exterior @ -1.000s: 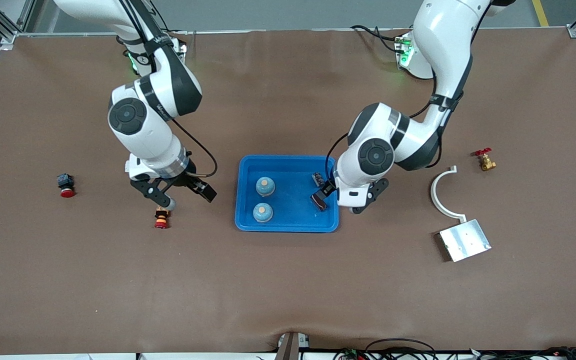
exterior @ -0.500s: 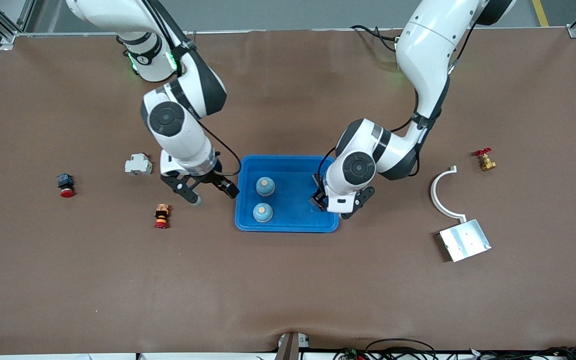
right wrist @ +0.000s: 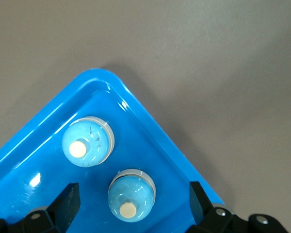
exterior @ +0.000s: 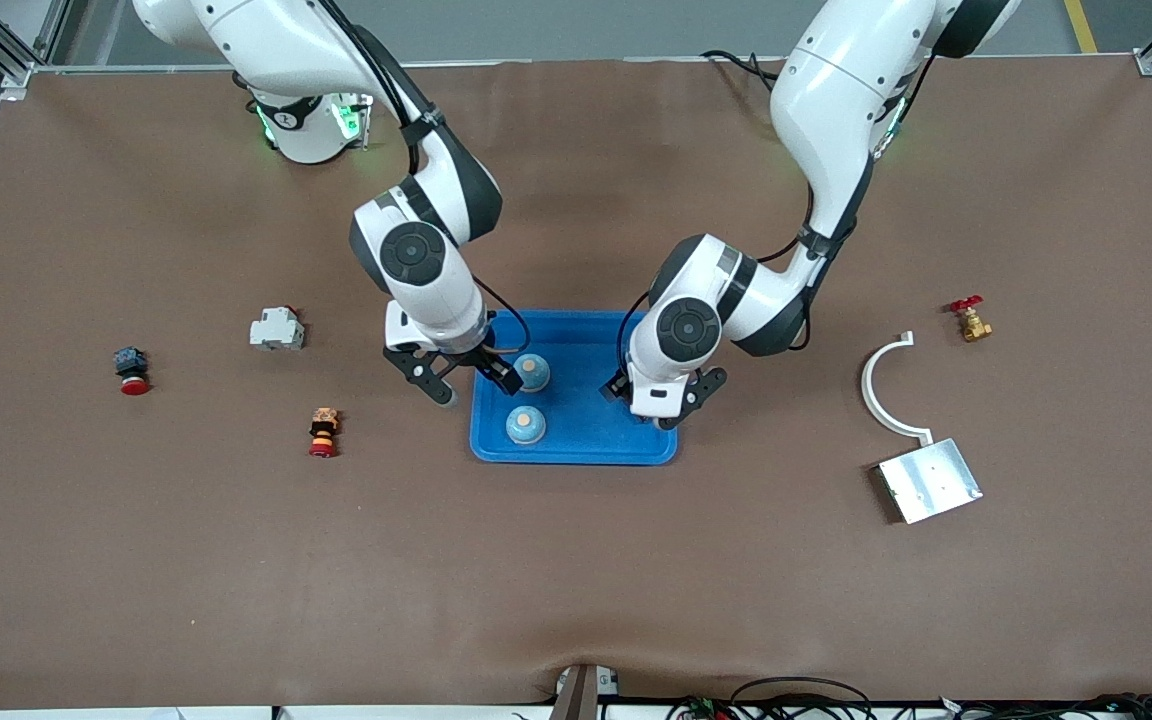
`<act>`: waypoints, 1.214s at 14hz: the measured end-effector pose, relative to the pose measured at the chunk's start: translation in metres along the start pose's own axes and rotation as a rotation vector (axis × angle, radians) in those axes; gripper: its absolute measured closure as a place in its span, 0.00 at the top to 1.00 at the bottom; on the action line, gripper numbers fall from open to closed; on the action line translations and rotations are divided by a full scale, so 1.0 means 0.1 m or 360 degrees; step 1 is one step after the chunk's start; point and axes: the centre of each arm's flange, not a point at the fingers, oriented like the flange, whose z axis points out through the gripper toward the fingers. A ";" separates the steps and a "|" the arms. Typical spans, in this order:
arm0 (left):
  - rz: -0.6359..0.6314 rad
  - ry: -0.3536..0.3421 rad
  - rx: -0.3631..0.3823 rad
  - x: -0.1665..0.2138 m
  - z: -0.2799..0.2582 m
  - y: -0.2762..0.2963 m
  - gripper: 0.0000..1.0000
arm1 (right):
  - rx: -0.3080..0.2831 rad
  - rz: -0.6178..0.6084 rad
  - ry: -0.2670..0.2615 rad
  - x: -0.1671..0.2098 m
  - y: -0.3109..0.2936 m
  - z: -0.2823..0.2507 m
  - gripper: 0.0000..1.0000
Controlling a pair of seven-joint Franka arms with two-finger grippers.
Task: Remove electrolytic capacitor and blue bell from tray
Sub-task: 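Grasp a blue bell with the right gripper while the left grasps a capacitor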
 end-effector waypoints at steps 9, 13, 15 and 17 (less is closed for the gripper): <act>-0.0003 -0.0007 0.0036 0.01 0.28 -0.01 1.00 | -0.0032 -0.0004 -0.0006 -0.22 -0.12 0.44 1.00; -0.0025 -0.0004 0.0041 -0.10 0.30 0.01 1.00 | -0.0020 0.0007 -0.0001 -0.28 -0.12 0.63 1.00; -0.0029 -0.0004 0.0042 -0.12 0.31 0.02 1.00 | -0.0018 0.0009 -0.0001 -0.36 -0.13 0.73 1.00; -0.0030 -0.0004 0.0044 -0.11 0.32 0.01 1.00 | -0.0003 0.0012 0.0003 -0.41 -0.13 0.79 1.00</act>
